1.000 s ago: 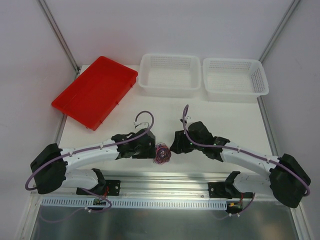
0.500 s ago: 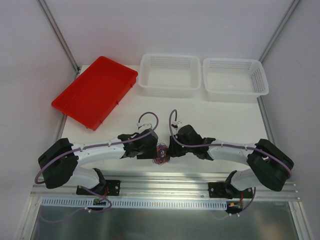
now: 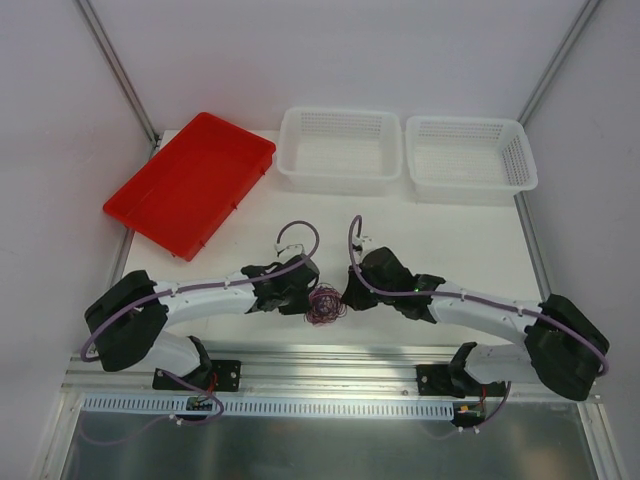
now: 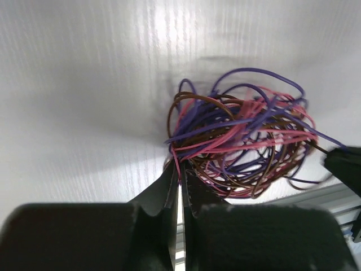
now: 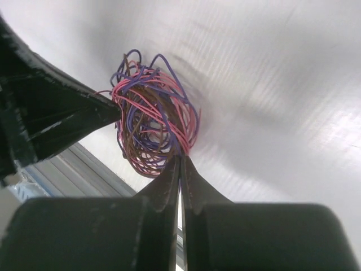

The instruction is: Untangle the cables

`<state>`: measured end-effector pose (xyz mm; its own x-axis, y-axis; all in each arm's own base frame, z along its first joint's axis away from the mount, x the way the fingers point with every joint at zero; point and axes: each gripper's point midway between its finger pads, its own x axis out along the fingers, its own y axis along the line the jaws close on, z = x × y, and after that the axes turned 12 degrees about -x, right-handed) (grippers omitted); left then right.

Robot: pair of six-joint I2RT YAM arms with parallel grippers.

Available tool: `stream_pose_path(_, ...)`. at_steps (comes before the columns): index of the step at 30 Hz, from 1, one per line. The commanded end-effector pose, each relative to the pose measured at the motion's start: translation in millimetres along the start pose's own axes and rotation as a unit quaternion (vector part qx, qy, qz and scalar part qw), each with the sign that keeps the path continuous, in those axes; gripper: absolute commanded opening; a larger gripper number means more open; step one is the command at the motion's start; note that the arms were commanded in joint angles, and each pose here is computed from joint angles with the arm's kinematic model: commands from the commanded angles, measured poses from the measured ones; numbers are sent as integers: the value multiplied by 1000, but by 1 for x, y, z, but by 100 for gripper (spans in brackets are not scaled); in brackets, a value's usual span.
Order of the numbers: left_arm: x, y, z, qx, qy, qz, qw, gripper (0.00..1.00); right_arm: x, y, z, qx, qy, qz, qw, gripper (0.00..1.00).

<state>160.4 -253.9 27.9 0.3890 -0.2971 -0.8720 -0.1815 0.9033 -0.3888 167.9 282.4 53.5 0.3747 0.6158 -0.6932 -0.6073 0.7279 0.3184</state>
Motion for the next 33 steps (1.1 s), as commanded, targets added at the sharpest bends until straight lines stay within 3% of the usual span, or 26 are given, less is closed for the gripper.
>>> stream_pose_path(1, 3, 6, 20, -13, -30, 18, 999, 0, -32, -14, 35, -26, -47, -68, 996, 1)
stream_pose_path(9, -15, 11, 69, -41, -76, -4, 996, 0, -120, -48, 90, -64, -119, -191, 972, 1)
stream_pose_path(15, -49, -2, 114, -58, -126, -49, 989, 0, -168, -51, 135, -59, -167, -199, 964, 1)
stream_pose_path(20, -77, -8, 123, -69, -152, -86, 982, 0, -189, -54, 151, -47, -195, -205, 958, 1)
stream_pose_path(23, -78, 6, 118, -79, -165, -82, 980, 0, -177, -64, 137, -23, -182, -211, 960, 1)
stream_pose_path(26, -62, 24, 100, -85, -140, -62, 984, 0, -149, -79, 105, 11, -145, -218, 965, 22)
stream_pose_path(27, -58, 26, 96, -86, -129, -60, 986, 0, -139, -79, 98, 20, -135, -211, 968, 35)
stream_pose_path(28, -52, 30, 89, -85, -117, -54, 988, 0, -127, -82, 83, 33, -115, -209, 970, 41)
stream_pose_path(30, -41, 33, 78, -80, -91, -44, 992, 0, -113, -79, 73, 38, -94, -193, 976, 48)
stream_pose_path(33, -32, 32, 70, -73, -71, -50, 994, 0, -102, -69, 69, 38, -81, -159, 983, 49)
